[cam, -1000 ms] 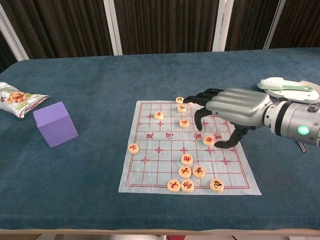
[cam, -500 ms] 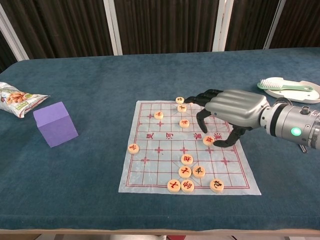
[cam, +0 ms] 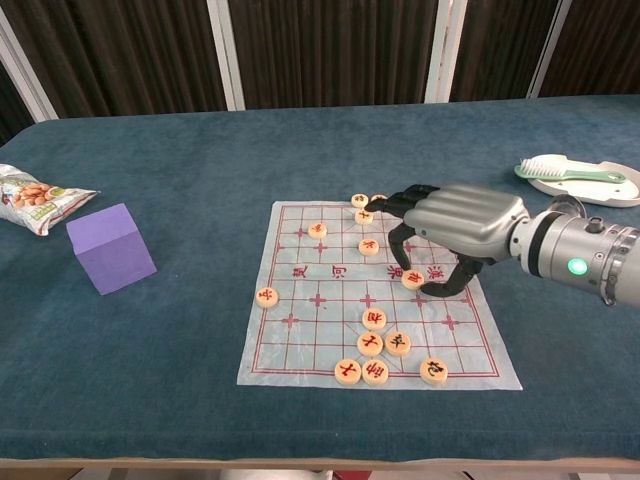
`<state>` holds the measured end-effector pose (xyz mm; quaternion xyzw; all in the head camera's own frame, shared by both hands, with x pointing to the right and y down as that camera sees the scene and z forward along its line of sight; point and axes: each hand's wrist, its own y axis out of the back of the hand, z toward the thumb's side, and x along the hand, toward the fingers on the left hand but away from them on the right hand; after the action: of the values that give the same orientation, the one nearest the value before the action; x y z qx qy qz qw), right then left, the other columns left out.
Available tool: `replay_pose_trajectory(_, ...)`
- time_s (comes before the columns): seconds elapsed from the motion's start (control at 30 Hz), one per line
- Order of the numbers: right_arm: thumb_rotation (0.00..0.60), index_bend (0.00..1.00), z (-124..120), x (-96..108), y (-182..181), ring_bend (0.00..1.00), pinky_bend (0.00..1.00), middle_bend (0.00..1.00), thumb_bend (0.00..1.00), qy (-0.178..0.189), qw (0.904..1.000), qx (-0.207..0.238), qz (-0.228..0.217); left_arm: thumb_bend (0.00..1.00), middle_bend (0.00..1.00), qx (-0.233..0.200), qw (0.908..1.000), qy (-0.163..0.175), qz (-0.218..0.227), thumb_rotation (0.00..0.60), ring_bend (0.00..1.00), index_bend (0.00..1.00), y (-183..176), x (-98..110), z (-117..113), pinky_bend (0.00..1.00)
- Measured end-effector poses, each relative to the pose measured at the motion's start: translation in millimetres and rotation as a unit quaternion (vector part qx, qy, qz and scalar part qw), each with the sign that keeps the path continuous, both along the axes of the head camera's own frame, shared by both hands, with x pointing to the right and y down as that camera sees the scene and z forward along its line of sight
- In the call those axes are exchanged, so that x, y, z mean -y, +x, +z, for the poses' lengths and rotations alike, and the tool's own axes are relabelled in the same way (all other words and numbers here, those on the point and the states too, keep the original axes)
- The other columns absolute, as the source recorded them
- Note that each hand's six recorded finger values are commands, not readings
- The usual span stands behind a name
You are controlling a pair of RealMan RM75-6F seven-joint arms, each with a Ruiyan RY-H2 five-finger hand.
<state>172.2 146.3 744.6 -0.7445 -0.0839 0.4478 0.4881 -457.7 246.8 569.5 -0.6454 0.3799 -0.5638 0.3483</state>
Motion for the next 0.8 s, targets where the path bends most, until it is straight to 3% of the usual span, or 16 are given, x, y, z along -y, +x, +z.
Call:
replay_pose_trajectory(0.23, 0.600, 0.65, 2.3, -1.4, -1.5, 0.00, 0.00, 0.06, 0.55, -0.002, 1.0000, -0.003, -0.003, 0.46, 0.00, 0.000, 1.0000, -0.001, 0.002, 0.600, 0.00, 0.00, 0.0, 0.0, 0.0, 0.00)
replay_pose_trajectory(0.43, 0.600, 0.69, -0.8, -1.4, -2.3, 0.00, 0.00, 0.08, 0.56, 0.001, 1.0000, 0.002, -0.002, 0.46, 0.00, 0.001, 1.0000, 0.002, 0.002, 0.600, 0.00, 0.00, -0.5, 0.3, -1.4, 0.01)
replay_pose_trajectory(0.67, 0.600, 0.69, -15.1, -0.2, 4.5, 0.00, 0.00, 0.09, 0.56, 0.013, 0.9997, 0.019, 0.005, 0.46, 0.00, 0.000, 1.0000, 0.004, 0.004, 0.600, 0.00, 0.00, 0.7, -0.5, -2.3, 0.01)
replay_pose_trajectory(0.8, 0.600, 0.69, -28.9, -9.5, 16.1, 0.00, 0.00, 0.09, 0.56, 0.022, 0.9994, 0.028, -0.001, 0.46, 0.00, 0.001, 1.0000, 0.005, 0.006, 0.600, 0.00, 0.00, 1.5, -1.0, -2.2, 0.01)
